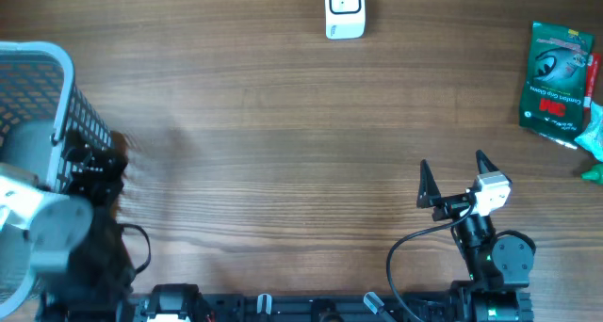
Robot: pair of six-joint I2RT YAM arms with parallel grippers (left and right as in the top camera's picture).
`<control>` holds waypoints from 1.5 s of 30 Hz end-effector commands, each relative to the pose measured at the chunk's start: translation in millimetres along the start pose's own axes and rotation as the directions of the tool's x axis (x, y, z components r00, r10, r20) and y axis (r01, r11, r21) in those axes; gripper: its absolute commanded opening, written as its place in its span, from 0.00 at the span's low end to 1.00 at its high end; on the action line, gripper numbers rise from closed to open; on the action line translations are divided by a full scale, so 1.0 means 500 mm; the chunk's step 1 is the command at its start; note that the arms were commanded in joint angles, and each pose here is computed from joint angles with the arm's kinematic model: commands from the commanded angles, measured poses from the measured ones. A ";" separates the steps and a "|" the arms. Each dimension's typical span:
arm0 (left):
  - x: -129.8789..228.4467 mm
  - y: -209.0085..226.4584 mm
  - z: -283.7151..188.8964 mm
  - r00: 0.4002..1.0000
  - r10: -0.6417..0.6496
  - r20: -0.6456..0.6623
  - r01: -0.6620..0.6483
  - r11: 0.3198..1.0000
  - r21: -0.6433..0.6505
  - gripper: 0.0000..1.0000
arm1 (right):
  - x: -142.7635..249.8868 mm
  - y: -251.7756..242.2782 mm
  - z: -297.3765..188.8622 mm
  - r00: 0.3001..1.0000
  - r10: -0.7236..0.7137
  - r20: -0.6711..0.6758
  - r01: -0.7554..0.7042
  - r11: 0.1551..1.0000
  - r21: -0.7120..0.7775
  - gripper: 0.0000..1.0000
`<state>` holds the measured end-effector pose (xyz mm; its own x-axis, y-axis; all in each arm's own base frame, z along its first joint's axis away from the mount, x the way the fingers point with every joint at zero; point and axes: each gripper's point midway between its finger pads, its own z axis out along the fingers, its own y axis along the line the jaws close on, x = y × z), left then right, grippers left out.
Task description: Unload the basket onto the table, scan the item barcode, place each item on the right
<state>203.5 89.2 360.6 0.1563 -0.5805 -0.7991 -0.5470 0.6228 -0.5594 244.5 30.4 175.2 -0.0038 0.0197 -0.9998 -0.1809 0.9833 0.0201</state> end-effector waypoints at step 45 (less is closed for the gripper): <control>0.444 0.066 0.063 0.840 0.532 0.109 -0.500 0.679 0.538 1.00 | -0.003 0.008 0.000 1.000 -0.019 0.008 0.020 1.000 -0.021 1.00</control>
<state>246.4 0.2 158.4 -0.0690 -0.1315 -0.9889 -0.0285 0.9911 -0.1298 244.5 30.4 175.2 -0.0038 0.0197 -0.9998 -0.1809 0.9833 0.0201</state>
